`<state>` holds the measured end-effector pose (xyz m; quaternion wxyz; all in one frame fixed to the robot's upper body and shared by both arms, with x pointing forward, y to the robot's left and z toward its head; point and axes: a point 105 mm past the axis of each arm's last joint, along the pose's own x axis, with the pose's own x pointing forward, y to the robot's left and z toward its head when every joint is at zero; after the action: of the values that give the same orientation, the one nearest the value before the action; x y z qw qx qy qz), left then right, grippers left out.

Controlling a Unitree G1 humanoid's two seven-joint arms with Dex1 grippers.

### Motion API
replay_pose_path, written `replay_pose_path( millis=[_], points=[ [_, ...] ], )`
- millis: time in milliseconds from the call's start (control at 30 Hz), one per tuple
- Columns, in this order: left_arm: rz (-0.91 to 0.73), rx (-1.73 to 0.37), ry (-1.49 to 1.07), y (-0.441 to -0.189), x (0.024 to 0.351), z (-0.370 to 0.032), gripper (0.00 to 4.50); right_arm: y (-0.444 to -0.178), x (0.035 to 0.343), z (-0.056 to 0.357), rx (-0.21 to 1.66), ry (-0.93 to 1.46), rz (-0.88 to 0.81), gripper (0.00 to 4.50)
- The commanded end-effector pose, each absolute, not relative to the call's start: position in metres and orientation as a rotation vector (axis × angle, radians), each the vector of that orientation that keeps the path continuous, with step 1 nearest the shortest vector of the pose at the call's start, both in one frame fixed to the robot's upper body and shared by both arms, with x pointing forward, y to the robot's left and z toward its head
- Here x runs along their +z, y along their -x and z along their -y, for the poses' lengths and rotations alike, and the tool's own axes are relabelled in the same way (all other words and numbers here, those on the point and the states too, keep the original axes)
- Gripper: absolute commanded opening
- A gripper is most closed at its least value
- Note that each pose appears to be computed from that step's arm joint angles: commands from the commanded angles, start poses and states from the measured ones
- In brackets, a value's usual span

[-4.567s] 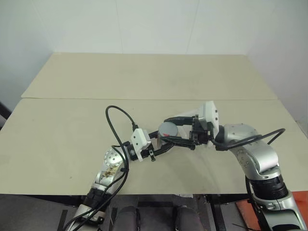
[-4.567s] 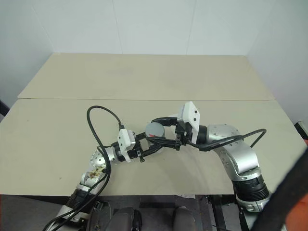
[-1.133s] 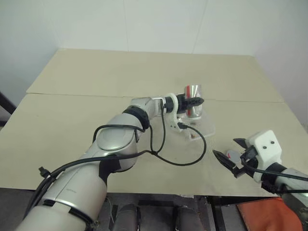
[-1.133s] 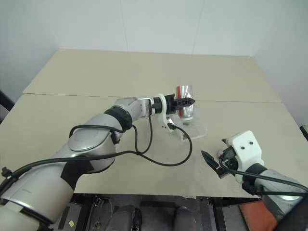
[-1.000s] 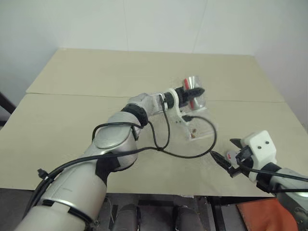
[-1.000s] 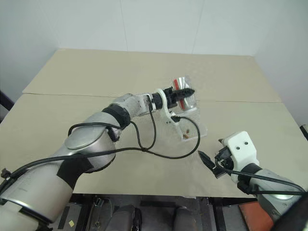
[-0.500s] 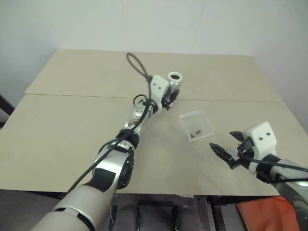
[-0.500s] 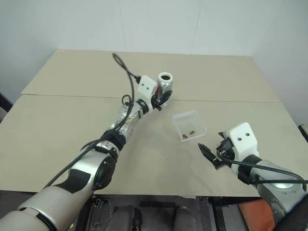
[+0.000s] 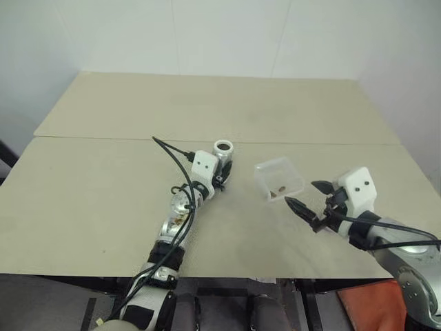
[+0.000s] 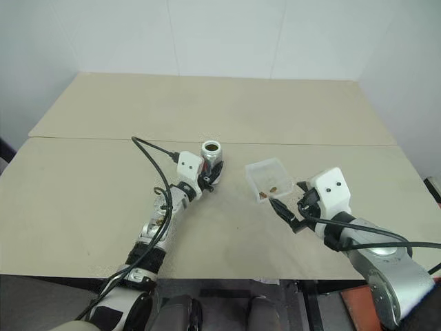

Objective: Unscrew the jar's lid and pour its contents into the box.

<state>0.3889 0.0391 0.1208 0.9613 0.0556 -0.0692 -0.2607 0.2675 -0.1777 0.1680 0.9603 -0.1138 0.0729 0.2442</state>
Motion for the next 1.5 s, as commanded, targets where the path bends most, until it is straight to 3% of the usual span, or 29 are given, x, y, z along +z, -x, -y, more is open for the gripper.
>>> replay_pose_path(
  millis=[33, 133, 400, 833, 1200, 1300, 1500],
  points=[
    [0.142, -0.511, -0.100, -0.386, 0.121, -0.034, 2.00, -0.269, 0.177, 0.184, 0.458, 0.284, -0.106, 4.49],
    [0.103, -0.507, -0.044, -0.385, 0.113, -0.035, 2.00, -0.268, 0.181, 0.185, 0.448, 0.266, -0.081, 4.49],
    [0.069, -0.533, -0.014, -0.382, 0.104, -0.036, 4.48, -0.264, 0.185, 0.184, 0.451, 0.268, -0.054, 4.50],
    [-0.004, -0.566, -0.048, -0.367, 0.107, -0.067, 4.48, -0.273, 0.183, 0.193, 0.450, 0.278, -0.068, 4.50],
    [-0.077, -0.723, -0.149, -0.315, 0.117, -0.095, 4.48, -0.287, 0.185, 0.198, 0.503, 0.367, -0.075, 4.50],
    [-0.056, -0.786, -0.199, -0.301, 0.131, -0.116, 4.48, -0.276, 0.185, 0.210, 0.567, 0.386, -0.119, 4.50],
    [0.025, -0.954, -0.376, -0.281, 0.183, -0.184, 4.48, -0.229, 0.197, 0.249, 0.762, 0.476, -0.158, 4.50]
  ],
)
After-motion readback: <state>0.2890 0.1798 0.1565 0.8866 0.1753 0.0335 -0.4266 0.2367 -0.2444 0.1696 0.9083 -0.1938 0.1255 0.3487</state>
